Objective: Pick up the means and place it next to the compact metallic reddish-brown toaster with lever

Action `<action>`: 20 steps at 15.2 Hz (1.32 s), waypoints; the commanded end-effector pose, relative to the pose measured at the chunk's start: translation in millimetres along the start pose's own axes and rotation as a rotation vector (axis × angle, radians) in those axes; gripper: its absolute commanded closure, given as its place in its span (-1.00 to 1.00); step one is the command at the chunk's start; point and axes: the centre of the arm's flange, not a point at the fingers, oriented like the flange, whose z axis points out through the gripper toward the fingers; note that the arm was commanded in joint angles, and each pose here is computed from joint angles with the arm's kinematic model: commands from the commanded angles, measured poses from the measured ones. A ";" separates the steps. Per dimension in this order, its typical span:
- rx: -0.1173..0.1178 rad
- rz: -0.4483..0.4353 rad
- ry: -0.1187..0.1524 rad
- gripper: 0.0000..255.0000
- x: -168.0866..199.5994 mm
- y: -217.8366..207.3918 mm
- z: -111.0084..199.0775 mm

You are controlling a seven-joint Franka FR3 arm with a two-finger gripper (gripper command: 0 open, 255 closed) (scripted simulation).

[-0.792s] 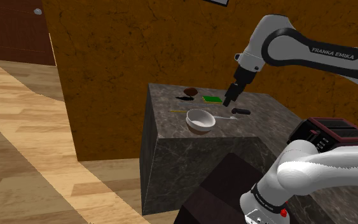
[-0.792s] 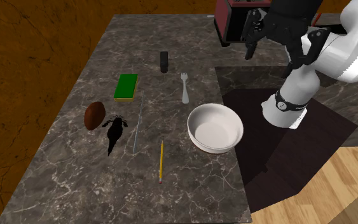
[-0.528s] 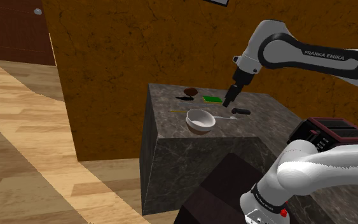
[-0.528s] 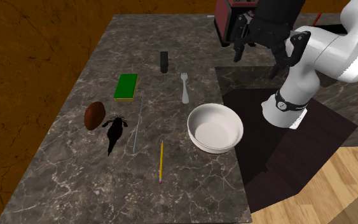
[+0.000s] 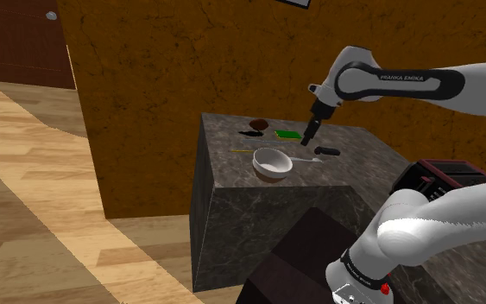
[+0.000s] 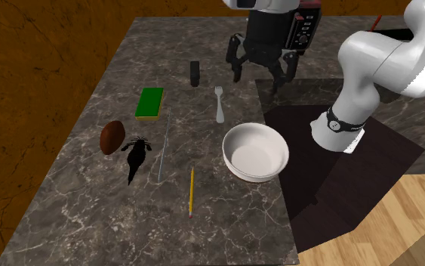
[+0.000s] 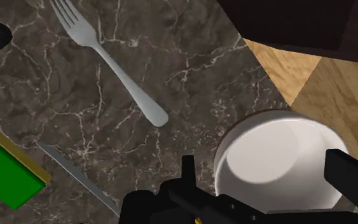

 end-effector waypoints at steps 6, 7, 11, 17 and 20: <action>0.006 -0.227 0.029 -1.00 24.6 79.1 43.4; 0.007 -0.258 0.033 -1.00 29.4 89.9 49.5; 0.012 -0.384 0.050 -1.00 52.4 130.9 73.8; 0.019 -0.574 0.075 -1.00 96.8 186.0 109.7; 0.021 -0.628 0.082 -1.00 111.8 199.8 125.1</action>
